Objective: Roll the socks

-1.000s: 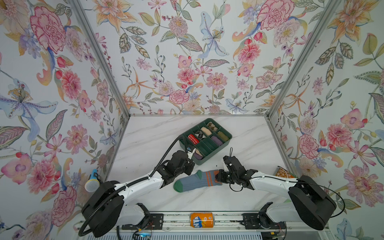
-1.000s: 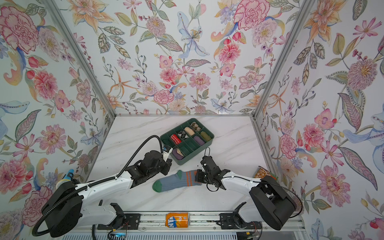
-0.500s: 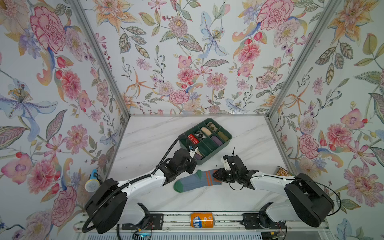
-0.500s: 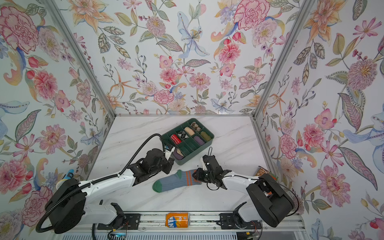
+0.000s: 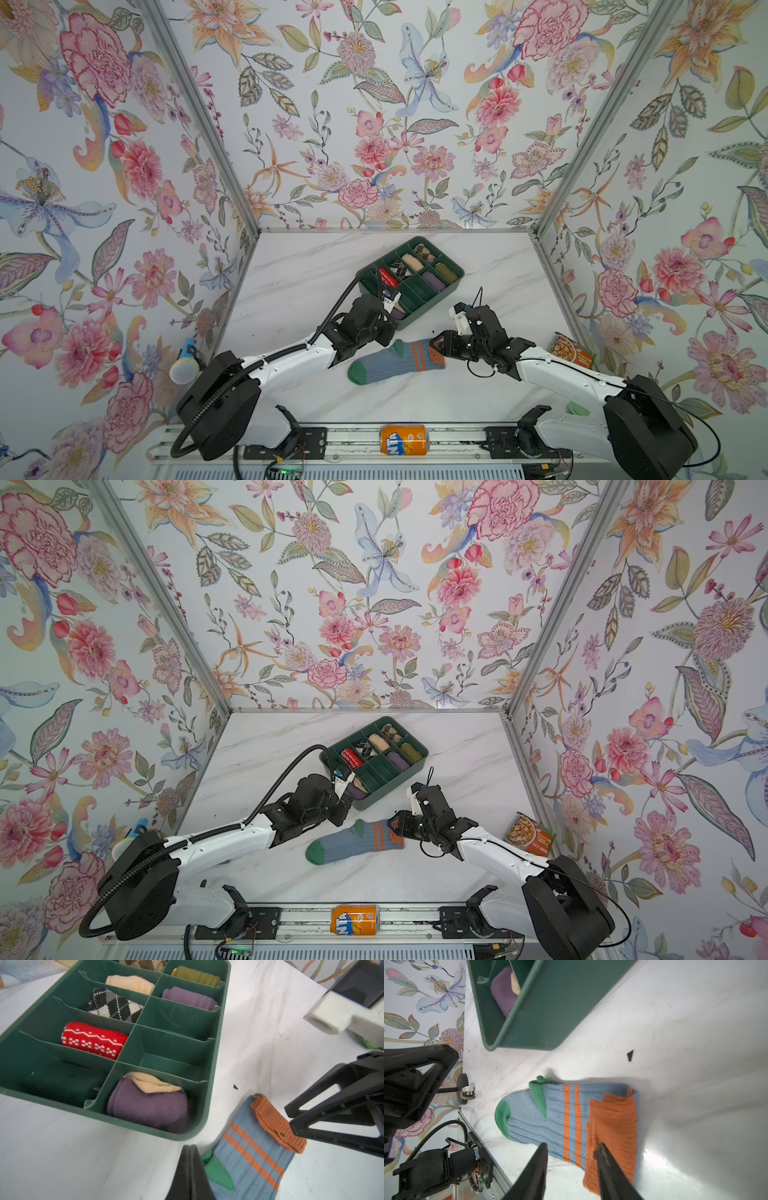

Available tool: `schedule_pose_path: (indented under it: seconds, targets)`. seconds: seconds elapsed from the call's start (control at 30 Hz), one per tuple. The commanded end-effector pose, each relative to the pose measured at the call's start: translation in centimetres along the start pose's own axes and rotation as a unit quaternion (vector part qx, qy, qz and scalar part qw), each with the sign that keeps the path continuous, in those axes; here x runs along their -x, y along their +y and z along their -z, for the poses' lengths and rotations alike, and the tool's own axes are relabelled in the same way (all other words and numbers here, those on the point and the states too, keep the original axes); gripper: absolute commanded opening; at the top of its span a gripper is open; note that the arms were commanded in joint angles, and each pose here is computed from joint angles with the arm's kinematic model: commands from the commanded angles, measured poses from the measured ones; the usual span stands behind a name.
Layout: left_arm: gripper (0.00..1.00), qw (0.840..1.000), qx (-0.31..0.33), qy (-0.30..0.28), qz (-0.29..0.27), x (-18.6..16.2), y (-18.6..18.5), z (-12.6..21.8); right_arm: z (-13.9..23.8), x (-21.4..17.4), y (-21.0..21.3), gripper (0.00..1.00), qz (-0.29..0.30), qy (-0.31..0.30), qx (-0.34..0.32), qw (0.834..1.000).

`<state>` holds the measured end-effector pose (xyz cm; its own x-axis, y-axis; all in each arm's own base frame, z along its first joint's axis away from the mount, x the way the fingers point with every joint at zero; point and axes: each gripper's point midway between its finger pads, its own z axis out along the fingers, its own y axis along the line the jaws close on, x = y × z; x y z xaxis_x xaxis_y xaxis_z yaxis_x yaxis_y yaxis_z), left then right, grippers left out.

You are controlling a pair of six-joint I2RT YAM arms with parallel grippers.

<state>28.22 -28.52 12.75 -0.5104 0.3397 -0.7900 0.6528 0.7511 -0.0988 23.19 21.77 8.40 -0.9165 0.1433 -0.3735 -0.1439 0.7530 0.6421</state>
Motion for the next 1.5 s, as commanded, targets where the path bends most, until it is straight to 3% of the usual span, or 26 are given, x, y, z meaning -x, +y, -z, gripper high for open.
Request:
schedule_pose_path:
  seconds: [0.0,0.1,0.4,0.63,1.47]
  targets:
    - [0.0,0.999,-0.029,-0.003,-0.03,1.1,-2.2,-0.1,1.5,0.4,-2.6,0.38,-0.009,-0.009,-0.066,0.998]
    - [0.0,0.997,-0.06,-0.003,-0.059,1.8,-4.8,-0.1,2.1,-0.1,-5.4,0.3,-0.03,-0.002,-0.117,0.993]
    - [0.0,0.982,-0.152,0.053,-0.102,0.2,-11.0,-1.5,1.9,-1.2,-7.2,0.35,-0.046,0.01,-0.141,0.989]
    - [0.0,0.972,-0.178,0.103,-0.111,-3.2,-13.5,-4.0,1.2,-1.5,-7.4,0.34,-0.047,0.021,-0.136,0.989]
    - [0.0,0.973,-0.119,0.16,-0.117,-5.4,-12.0,-8.0,0.1,-2.5,-6.3,0.3,-0.055,0.03,-0.079,0.995]
